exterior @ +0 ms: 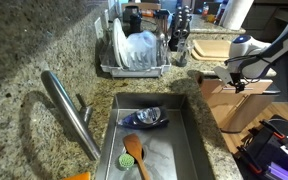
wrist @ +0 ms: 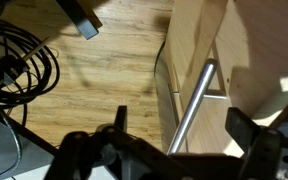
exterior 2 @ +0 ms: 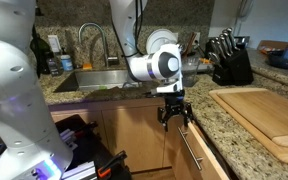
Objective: Remove the jar from the wooden board and put it on the countertop then close the open drawer
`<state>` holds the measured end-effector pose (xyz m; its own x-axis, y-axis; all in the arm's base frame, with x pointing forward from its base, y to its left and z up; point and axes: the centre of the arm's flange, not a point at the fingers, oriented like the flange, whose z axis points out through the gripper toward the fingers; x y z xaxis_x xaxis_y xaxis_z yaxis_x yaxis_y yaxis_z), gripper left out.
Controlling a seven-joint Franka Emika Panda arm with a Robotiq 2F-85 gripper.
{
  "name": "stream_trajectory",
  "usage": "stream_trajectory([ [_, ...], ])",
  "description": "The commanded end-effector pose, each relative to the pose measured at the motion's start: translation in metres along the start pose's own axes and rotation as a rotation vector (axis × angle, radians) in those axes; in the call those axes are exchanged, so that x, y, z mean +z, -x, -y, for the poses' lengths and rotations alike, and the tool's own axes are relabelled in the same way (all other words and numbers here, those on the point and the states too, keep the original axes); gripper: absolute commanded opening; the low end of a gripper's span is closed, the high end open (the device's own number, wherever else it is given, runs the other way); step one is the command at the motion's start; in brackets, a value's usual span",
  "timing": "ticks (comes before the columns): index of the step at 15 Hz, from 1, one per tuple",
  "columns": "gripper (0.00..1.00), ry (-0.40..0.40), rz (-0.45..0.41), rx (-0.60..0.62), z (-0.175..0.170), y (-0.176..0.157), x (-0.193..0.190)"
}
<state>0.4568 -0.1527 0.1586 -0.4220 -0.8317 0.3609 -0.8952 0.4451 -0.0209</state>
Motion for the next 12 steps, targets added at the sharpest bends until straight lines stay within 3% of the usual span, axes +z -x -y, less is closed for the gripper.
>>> stream_trajectory([
  [1, 1.0, 0.006, -0.007, -0.007, 0.001, 0.004, 0.003],
  [3, 1.0, 0.014, -0.025, -0.016, 0.005, 0.01, 0.008],
  [8, 1.0, -0.016, -0.077, 0.213, 0.04, 0.019, 0.034],
  [12, 1.0, 0.028, -0.102, 0.325, 0.057, 0.017, 0.045],
])
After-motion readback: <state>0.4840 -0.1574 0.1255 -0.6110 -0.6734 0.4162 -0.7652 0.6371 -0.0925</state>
